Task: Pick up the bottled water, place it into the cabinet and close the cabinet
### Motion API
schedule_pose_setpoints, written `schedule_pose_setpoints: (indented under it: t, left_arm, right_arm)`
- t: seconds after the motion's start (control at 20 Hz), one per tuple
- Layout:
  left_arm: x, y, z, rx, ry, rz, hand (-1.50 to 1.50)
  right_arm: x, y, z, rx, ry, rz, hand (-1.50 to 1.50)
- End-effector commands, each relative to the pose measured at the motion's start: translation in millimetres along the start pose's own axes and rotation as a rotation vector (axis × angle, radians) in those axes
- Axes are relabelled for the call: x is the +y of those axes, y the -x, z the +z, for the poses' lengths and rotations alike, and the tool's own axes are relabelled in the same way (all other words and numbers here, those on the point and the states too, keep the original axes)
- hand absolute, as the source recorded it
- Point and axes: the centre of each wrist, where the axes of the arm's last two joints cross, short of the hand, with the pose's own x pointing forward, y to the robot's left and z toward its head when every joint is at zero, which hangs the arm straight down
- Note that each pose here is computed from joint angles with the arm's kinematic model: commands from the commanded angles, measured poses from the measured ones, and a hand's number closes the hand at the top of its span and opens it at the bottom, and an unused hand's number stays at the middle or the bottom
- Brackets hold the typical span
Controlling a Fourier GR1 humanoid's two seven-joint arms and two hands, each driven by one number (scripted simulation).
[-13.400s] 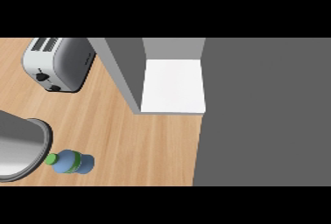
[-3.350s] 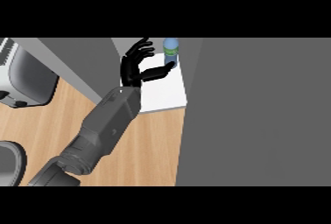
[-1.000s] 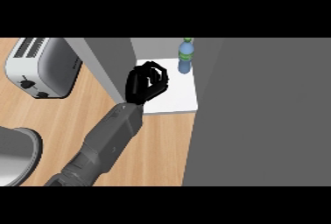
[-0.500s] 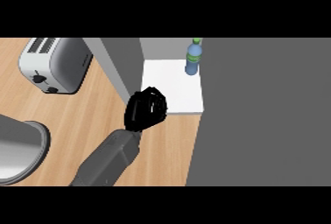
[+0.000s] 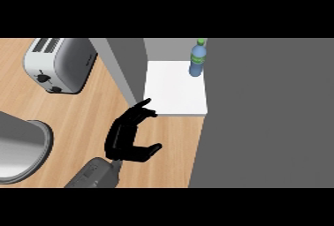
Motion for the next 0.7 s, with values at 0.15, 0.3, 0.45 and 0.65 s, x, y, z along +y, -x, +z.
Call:
schedule_pose_setpoints:
  t: [0.15, 0.3, 0.45, 0.65]
  left_arm:
    - [42.1, -33.4, 48.1, -0.002, -0.010, -0.028, -1.50]
    - [48.9, -53.0, 73.4, -0.025, -0.035, -0.061, -1.50]
    - [61.1, -71.6, 88.4, -0.052, -0.061, -0.085, -1.50]
    - [89.0, -97.5, 115.0, -0.033, -0.100, -0.194, -1.50]
  right_arm:
    - [57.4, -29.3, -2.6, -0.002, -0.161, 0.083, 1.50]
    - [63.2, -33.4, -3.1, -0.005, -0.194, 0.048, 1.50]
    - [77.8, -29.4, -5.0, -0.026, -0.248, -0.031, 1.50]
    - [83.0, -23.7, -18.7, -0.001, -0.278, -0.079, 1.50]
